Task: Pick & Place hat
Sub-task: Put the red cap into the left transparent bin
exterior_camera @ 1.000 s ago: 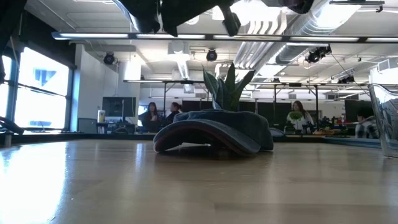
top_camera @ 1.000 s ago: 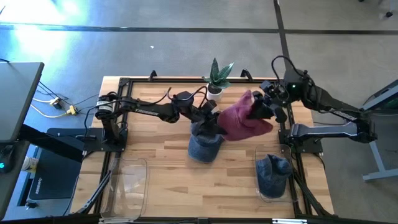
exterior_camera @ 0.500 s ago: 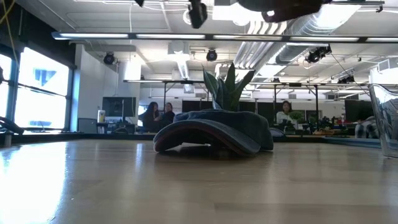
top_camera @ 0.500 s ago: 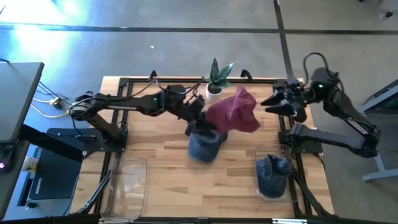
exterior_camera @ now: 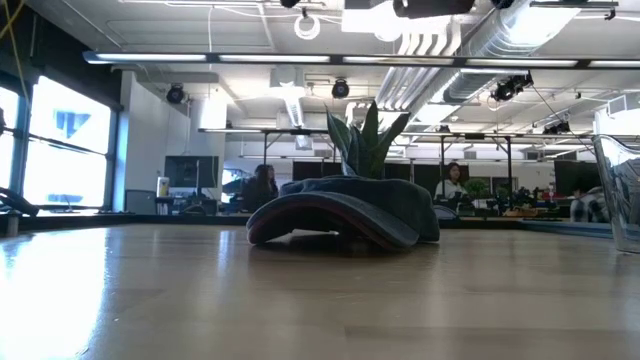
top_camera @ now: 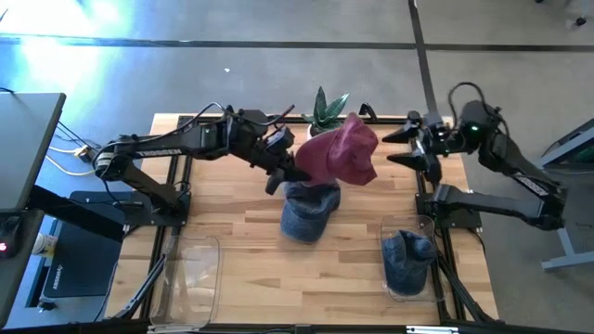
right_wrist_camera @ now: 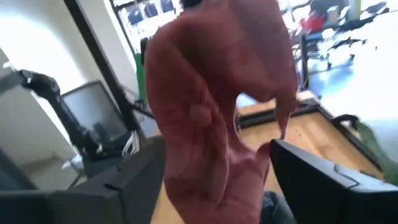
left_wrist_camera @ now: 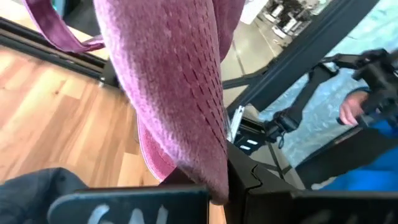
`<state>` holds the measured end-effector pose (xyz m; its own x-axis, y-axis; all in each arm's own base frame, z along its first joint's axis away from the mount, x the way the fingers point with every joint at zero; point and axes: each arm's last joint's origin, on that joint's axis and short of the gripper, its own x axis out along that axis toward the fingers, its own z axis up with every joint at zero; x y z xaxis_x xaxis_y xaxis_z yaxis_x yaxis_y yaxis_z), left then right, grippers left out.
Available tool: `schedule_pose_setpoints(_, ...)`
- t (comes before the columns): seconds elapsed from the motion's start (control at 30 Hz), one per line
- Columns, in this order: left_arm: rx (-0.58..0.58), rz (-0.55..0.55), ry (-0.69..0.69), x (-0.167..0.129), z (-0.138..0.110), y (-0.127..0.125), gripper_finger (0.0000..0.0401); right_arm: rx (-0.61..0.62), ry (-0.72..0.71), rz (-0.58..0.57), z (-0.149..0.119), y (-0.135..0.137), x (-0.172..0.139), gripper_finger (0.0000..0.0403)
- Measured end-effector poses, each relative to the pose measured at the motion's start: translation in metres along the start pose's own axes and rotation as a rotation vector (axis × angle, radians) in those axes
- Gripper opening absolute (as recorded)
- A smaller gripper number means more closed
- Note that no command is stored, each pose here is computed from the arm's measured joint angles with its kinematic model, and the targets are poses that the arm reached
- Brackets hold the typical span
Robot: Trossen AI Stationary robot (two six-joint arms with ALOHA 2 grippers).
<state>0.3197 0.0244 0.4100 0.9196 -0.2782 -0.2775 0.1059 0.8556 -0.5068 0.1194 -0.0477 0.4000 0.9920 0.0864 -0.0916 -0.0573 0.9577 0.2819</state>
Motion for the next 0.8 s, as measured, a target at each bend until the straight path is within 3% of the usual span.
schedule_pose_setpoints(0.13,-0.013,0.047,-0.016,0.000,0.001,0.001,0.0001,-0.017,0.063,0.048,-0.004,-0.006,0.019,0.0306)
schedule_pose_setpoints(0.33,-0.022,0.080,-0.031,-0.001,0.002,0.002,0.0001,-0.062,0.014,0.085,0.002,-0.009,0.045,0.0308)
schedule_pose_setpoints(0.57,-0.024,0.082,-0.032,-0.001,0.002,0.002,0.0001,-0.103,0.019,-0.068,-0.002,-0.020,0.066,0.0297)
schedule_pose_setpoints(0.8,-0.032,0.101,0.008,-0.001,-0.002,0.004,0.0001,-0.066,0.048,-0.080,-0.004,-0.018,0.053,0.0296)
